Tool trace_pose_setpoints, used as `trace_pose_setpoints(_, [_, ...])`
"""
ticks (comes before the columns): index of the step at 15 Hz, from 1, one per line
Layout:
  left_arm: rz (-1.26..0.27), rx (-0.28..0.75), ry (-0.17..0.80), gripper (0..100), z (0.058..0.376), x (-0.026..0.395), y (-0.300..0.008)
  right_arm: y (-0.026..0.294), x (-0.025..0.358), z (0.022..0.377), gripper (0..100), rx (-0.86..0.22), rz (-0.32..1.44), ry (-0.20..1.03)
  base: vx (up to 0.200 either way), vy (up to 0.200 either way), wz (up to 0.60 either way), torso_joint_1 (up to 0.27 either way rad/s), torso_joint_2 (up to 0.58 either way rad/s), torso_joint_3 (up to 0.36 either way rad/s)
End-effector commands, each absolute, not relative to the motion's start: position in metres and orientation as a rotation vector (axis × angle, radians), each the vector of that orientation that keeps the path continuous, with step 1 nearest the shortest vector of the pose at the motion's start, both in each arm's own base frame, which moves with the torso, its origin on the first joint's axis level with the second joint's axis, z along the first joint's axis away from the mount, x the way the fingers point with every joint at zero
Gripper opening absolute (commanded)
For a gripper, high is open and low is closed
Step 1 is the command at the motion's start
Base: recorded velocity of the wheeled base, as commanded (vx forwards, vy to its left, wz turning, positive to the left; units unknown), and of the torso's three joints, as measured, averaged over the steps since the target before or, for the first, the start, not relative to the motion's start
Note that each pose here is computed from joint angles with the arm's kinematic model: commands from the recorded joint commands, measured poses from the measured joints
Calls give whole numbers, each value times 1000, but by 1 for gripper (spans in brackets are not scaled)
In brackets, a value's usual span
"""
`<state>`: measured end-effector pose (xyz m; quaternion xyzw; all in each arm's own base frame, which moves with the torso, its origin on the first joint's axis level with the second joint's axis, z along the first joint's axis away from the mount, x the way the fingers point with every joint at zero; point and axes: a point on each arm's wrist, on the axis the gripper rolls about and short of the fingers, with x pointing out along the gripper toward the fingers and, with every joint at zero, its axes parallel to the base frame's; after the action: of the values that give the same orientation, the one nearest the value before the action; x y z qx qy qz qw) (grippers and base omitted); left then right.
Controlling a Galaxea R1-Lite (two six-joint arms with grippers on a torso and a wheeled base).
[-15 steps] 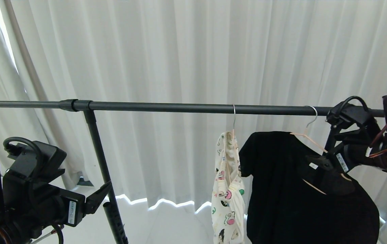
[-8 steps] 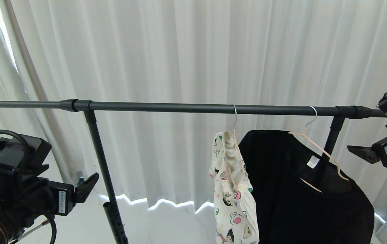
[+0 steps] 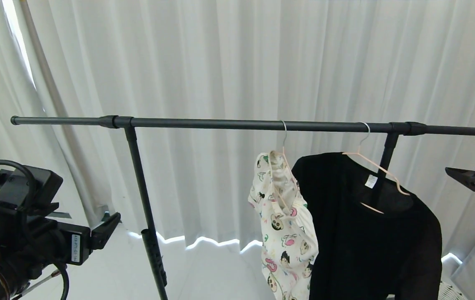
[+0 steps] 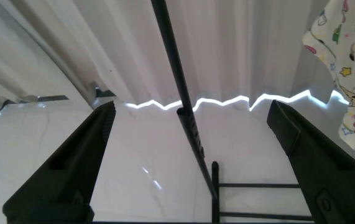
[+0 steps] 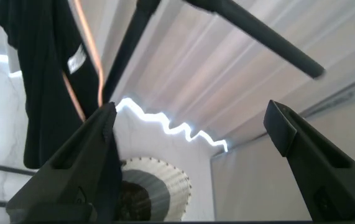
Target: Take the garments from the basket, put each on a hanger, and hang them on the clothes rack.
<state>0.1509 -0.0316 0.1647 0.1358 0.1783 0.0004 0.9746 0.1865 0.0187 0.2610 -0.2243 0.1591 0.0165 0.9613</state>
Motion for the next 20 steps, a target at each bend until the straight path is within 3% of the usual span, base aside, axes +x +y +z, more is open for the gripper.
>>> trace_pose_setpoints(1, [1,274,359,100,165,151,-32,19,187,259,100,-457,34,324,-200,0,0,-2,2,2])
trace_pose_setpoints(7, [2,270,361,100,164,151,-32,19,187,257,100,-458,35,330,-200,0,0,2,4,0])
trace_pose_setpoints(14, [0,271,364,100,164,151,-32,17,186,255,100,-471,-39,350,0,0,0,-9,22,15])
trace_pose_setpoints(20, [3,271,359,100,165,151,-32,15,183,256,100,-463,-52,346,0,0,0,-203,461,252])
